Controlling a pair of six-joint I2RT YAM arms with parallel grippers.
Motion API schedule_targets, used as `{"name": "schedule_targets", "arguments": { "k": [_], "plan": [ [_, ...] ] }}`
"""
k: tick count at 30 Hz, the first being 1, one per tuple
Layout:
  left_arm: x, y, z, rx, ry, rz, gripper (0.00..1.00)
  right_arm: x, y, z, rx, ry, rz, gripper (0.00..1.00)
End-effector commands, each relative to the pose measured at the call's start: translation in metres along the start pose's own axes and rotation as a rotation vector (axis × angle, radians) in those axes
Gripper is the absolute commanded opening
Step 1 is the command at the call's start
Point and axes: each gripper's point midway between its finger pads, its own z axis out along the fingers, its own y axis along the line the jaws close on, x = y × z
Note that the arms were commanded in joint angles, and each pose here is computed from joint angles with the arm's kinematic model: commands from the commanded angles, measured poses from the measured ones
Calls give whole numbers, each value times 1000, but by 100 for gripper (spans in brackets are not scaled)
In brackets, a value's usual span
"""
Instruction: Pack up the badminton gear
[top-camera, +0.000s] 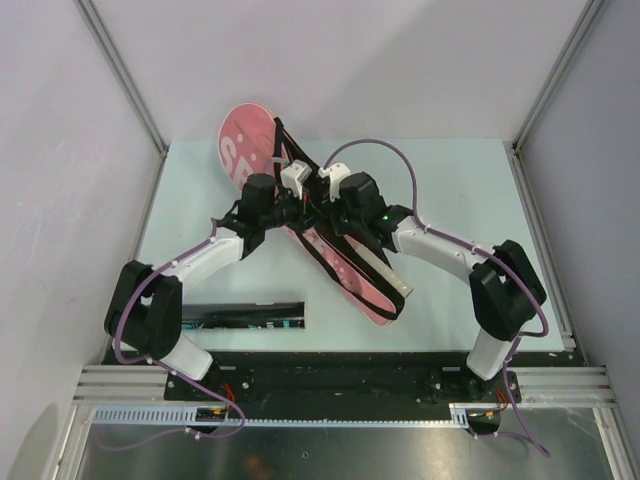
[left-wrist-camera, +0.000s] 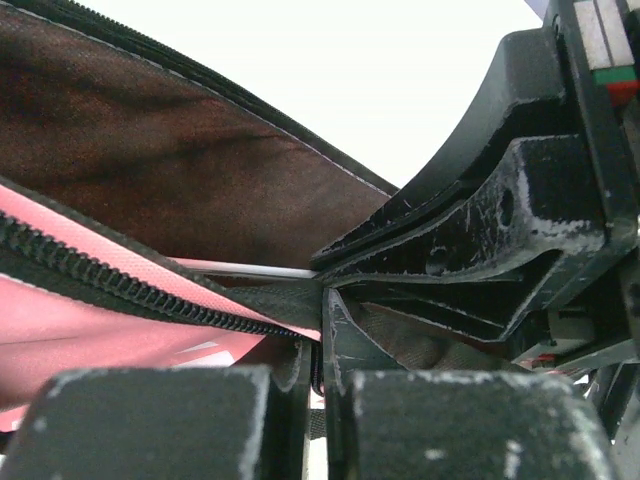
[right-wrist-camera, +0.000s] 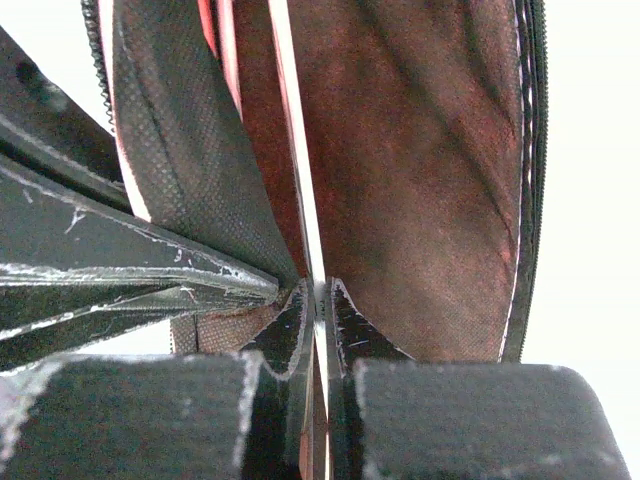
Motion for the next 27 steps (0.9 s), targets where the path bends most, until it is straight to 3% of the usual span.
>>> {"name": "schedule_targets", "arguments": {
  "k": [1, 5, 10, 14, 18, 24, 25, 27],
  "plan": [
    [-33, -51, -8, 168, -104, 72, 0, -67, 32, -5, -6, -213, 57, 0],
    [-35, -56, -13, 182, -121, 64, 0, -57, 38, 20, 66, -262, 75, 0],
    [-34, -57, -16, 182, -138, 55, 0, -50, 22, 25, 277, -344, 273, 0],
    [-35, -59, -18, 189, -146, 59, 0, -36, 24, 28, 364, -380, 298, 0],
    [-32, -59, -18, 191, -141, 62, 0, -55, 29, -1, 343, -412, 459, 0],
    [-28, -56, -14, 187, -131, 54, 0, -72, 23, -14, 200, -366, 536, 1],
    [-29, -58, -14, 195, -132, 55, 0, -65, 28, -11, 111, -300, 532, 23],
    [-29, -57, -15, 193, -133, 59, 0, -54, 30, -14, 57, -229, 480, 45]
  ]
}}
